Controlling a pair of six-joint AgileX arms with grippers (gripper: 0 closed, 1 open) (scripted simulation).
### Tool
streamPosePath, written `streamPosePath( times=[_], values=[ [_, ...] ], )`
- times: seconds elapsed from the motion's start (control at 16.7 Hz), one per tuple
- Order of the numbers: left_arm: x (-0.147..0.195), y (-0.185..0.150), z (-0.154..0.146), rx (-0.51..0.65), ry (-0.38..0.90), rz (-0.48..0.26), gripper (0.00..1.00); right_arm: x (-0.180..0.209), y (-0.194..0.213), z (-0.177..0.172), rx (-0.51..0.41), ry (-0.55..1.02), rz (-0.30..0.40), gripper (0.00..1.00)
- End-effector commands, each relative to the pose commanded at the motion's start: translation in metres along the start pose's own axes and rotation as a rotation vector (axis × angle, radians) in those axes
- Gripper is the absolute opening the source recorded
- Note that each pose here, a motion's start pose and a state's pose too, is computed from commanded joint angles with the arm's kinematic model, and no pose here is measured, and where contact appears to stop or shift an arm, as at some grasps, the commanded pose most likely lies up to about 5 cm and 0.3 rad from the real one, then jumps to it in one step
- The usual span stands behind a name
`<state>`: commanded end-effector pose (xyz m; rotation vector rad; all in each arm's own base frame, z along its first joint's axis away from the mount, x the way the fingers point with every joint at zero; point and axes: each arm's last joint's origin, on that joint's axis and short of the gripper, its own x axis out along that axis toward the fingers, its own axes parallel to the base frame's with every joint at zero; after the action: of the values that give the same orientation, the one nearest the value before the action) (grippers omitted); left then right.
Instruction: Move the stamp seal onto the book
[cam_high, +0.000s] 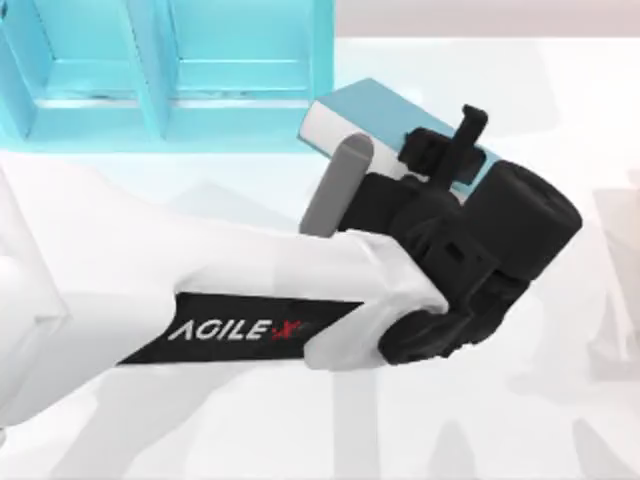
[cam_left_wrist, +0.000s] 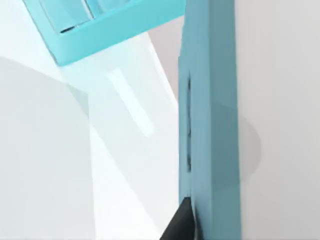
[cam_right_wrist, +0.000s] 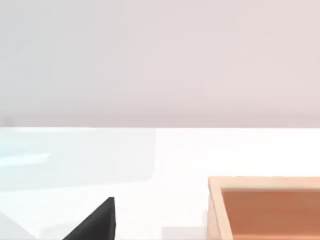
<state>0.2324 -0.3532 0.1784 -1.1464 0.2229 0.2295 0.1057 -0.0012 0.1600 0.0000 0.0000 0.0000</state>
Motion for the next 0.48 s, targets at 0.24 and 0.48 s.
streamPosePath(
  times=[0.24, 0.48],
  values=[
    [-0.015, 0.018, -0.040, -0.247, -0.029, -0.002, 0.00, 0.000, 0.000, 0.000, 0.000, 0.000, 0.000, 1.00],
    [-0.026, 0.028, -0.061, -0.382, -0.047, -0.018, 0.00, 0.000, 0.000, 0.000, 0.000, 0.000, 0.000, 1.00]
  ],
)
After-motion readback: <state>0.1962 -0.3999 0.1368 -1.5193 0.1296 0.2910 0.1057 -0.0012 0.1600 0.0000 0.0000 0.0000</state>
